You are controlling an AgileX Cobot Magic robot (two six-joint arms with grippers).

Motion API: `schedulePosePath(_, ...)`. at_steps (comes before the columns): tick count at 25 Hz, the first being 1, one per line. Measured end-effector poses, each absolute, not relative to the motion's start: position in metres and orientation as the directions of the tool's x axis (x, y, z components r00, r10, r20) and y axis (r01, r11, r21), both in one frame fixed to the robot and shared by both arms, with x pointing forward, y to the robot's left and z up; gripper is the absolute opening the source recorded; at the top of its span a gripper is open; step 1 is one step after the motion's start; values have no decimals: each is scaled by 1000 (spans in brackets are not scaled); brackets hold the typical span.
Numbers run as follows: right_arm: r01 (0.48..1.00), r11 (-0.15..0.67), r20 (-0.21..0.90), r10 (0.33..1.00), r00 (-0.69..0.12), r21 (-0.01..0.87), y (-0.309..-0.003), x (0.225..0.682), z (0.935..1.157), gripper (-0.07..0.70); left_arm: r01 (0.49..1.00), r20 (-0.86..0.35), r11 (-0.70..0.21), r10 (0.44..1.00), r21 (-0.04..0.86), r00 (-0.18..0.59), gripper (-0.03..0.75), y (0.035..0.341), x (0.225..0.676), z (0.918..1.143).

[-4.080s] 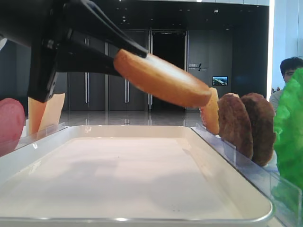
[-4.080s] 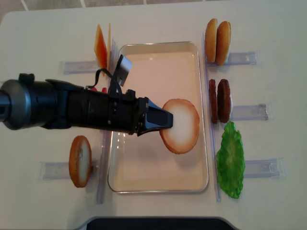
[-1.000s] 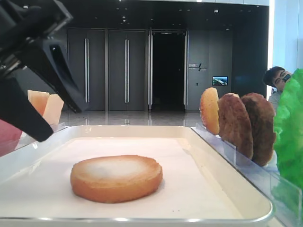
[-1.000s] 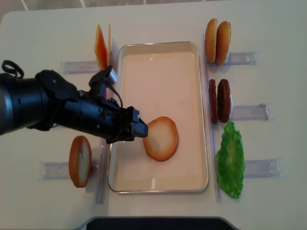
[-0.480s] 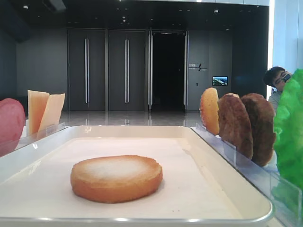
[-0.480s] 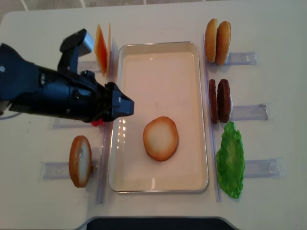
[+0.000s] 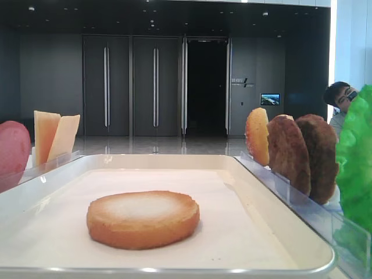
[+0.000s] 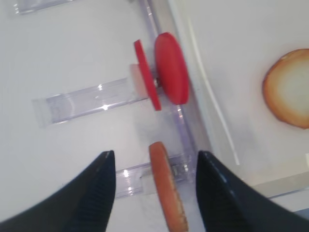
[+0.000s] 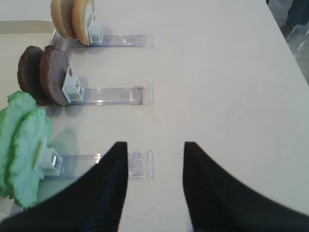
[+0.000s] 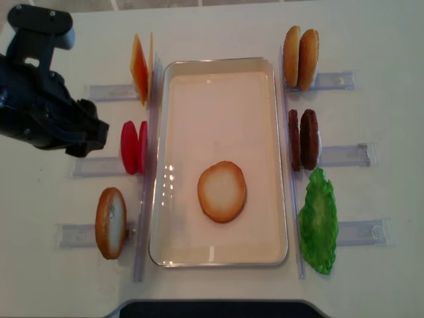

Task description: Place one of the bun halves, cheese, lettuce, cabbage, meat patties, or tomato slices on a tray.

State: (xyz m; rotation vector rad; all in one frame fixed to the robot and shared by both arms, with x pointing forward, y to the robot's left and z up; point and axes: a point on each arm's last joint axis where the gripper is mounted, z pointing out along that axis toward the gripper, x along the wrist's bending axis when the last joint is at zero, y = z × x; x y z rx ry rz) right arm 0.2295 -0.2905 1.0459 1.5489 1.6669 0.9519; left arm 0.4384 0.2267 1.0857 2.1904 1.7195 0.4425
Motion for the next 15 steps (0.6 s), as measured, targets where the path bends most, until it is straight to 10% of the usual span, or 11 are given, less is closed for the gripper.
schedulePosePath(15, 515, 33, 9, 997, -78, 857, -291, 230, 1046, 296, 934, 179, -75, 984, 349, 12, 408, 284, 443, 1084)
